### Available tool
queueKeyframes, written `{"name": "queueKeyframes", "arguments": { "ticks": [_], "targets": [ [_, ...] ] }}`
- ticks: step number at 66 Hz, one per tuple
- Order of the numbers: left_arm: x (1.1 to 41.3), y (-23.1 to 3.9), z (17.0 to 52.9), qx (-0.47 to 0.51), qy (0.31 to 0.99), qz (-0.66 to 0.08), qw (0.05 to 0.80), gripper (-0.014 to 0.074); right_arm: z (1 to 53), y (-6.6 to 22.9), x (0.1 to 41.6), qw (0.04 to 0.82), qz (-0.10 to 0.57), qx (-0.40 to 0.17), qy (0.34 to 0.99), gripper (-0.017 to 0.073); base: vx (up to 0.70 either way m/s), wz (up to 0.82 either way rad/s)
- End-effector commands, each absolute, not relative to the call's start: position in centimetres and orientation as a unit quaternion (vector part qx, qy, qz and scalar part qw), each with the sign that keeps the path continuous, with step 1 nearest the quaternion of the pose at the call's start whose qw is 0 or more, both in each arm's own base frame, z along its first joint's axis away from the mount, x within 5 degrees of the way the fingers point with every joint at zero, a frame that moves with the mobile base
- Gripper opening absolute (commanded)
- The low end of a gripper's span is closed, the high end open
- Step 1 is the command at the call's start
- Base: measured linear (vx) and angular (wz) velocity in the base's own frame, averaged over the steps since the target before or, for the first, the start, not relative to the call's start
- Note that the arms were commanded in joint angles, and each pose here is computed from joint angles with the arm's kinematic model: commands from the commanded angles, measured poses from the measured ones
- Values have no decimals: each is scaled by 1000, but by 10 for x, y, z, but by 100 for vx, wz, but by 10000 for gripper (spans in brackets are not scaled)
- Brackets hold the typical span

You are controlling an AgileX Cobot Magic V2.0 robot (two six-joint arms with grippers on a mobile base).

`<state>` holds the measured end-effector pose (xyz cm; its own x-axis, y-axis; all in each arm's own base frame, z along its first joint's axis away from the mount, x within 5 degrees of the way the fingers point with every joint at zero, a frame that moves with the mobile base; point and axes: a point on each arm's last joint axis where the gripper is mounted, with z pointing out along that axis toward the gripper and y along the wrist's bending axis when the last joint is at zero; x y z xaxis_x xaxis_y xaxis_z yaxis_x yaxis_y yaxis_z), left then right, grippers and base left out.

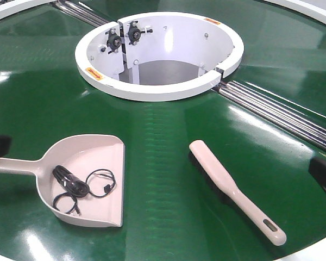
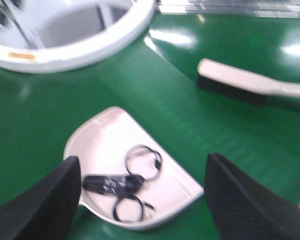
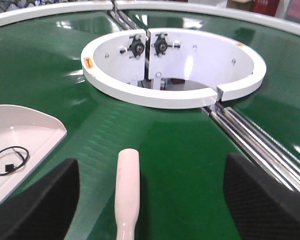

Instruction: Clean and inspect green conveyor with broom and dustpan

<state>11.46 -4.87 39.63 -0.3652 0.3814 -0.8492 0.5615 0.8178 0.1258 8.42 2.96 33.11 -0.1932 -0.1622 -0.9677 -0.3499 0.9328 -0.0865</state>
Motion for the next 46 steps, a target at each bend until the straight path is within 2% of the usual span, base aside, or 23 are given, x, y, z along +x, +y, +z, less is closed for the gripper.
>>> {"name": "queueKeyframes", "arguments": {
  "ticks": [1,15,27,39,46],
  "targets": [
    [91,-39,394,237,760,-76,600,481,336,26,77,675,77,-154,717,543,0,0],
    [54,-23,324,174,698,-60,693,481,312,20,60,731,74,-144,663,483,0,0],
    [53,-18,262,154,697,-46,699,481,294,20,64,743,75,-136,651,446,0,0],
    [56,-15,264,108,669,-60,733,481,287,21,65,737,79,-134,658,386,0,0],
    [56,-15,264,110,670,-59,732,473,287,21,65,737,77,-135,658,246,0,0]
  ]
}}
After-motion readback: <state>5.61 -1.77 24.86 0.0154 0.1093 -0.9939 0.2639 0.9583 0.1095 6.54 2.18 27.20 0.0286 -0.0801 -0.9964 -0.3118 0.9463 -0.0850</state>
